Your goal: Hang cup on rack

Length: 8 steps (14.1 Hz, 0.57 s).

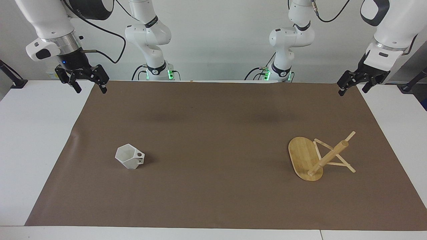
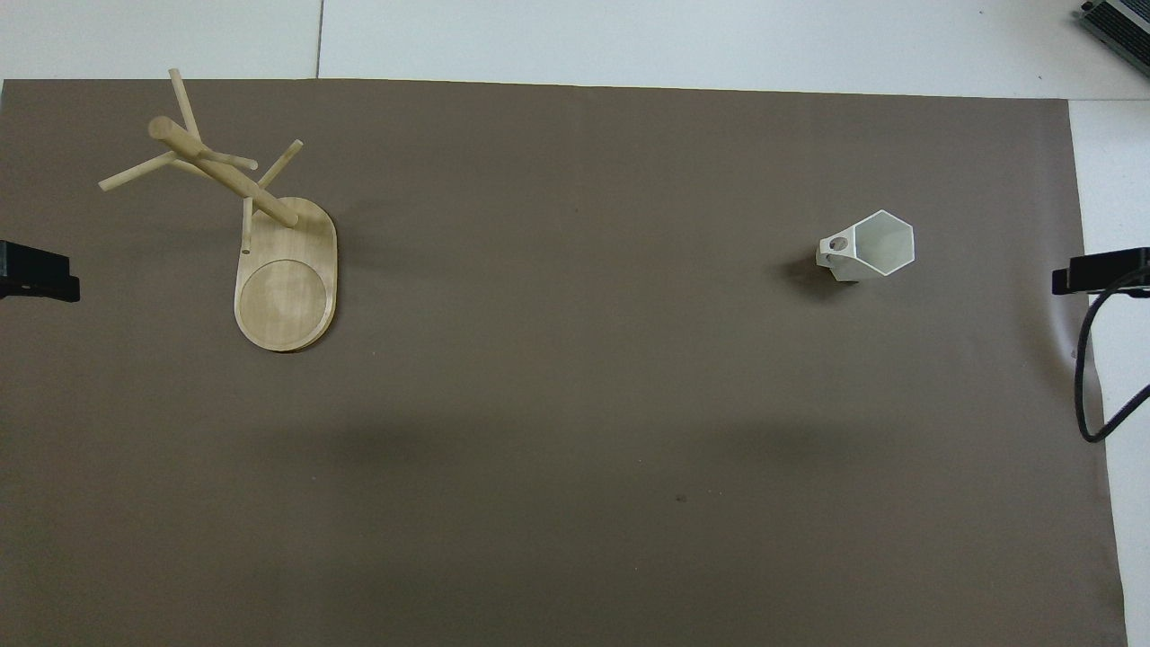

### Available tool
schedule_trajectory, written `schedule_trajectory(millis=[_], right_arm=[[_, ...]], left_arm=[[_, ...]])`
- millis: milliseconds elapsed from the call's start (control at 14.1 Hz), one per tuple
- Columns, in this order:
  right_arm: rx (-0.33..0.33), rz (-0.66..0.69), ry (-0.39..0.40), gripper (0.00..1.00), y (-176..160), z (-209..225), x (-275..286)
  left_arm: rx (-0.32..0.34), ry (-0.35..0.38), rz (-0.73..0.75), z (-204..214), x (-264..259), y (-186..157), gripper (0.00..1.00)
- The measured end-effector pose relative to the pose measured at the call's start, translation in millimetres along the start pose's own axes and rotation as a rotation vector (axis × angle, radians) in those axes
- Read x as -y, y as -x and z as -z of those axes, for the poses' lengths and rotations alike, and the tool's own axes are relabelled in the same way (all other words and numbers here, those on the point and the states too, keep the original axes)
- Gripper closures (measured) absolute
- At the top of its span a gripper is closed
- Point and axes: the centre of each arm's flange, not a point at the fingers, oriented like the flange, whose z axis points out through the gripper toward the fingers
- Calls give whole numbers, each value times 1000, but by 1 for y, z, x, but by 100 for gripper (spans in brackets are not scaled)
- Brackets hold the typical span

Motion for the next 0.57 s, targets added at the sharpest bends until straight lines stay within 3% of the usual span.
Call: schedule_trajectory(millis=[568], right_arm=[[4, 47, 0, 0, 0, -2, 1]], left_arm=[[5, 0, 2, -1, 1, 0, 0]])
